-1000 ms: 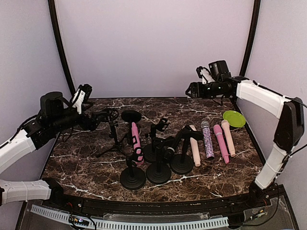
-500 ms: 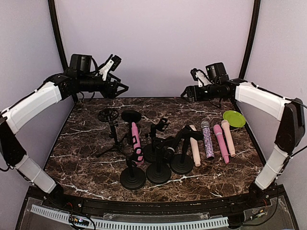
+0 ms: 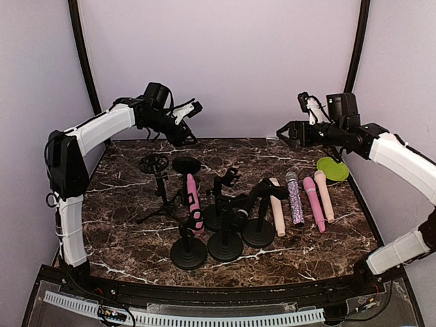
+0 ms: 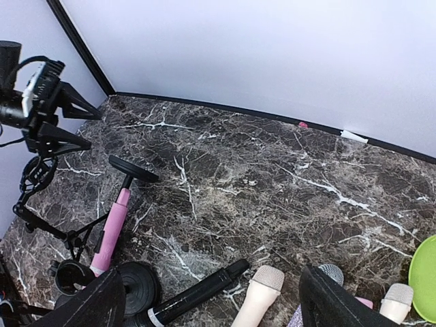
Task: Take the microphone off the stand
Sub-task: Pick up the microphone stand with the microphone from the center of the board.
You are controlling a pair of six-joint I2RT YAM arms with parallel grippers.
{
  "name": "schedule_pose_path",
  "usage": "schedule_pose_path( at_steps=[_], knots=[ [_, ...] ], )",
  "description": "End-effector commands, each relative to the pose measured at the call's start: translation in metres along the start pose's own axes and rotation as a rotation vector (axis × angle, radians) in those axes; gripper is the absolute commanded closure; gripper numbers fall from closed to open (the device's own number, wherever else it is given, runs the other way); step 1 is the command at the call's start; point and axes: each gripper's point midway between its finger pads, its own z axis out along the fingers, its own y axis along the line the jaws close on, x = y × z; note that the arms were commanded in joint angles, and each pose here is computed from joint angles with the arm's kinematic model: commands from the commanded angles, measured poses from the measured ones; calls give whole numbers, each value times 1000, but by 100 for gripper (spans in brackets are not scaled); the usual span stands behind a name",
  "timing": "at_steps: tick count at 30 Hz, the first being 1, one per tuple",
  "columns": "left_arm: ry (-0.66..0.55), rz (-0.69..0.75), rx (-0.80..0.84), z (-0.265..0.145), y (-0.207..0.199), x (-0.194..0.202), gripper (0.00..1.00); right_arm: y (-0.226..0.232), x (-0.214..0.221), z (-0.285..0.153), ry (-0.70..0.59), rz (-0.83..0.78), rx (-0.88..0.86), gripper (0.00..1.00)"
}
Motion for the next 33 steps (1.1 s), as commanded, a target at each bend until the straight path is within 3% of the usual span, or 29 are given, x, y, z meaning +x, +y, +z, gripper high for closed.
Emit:
schedule_pose_path(
  at_steps=[1, 7, 17, 25, 33],
  knots=[
    [80, 41, 40, 12, 9, 23, 39, -3, -1, -14, -50, 25, -4, 10],
    [197, 56, 86, 41, 11, 69, 33, -14, 16, -21, -39, 58, 31, 9],
    [238, 40, 121, 70, 10, 98, 23, -23, 25, -13, -36, 101, 30, 9],
    [264, 47, 115, 82, 13, 111, 40, -30, 33, -9, -25, 124, 42, 9],
    [294, 38, 104, 80, 19, 122, 63, -36, 38, -11, -27, 142, 55, 9]
  ],
)
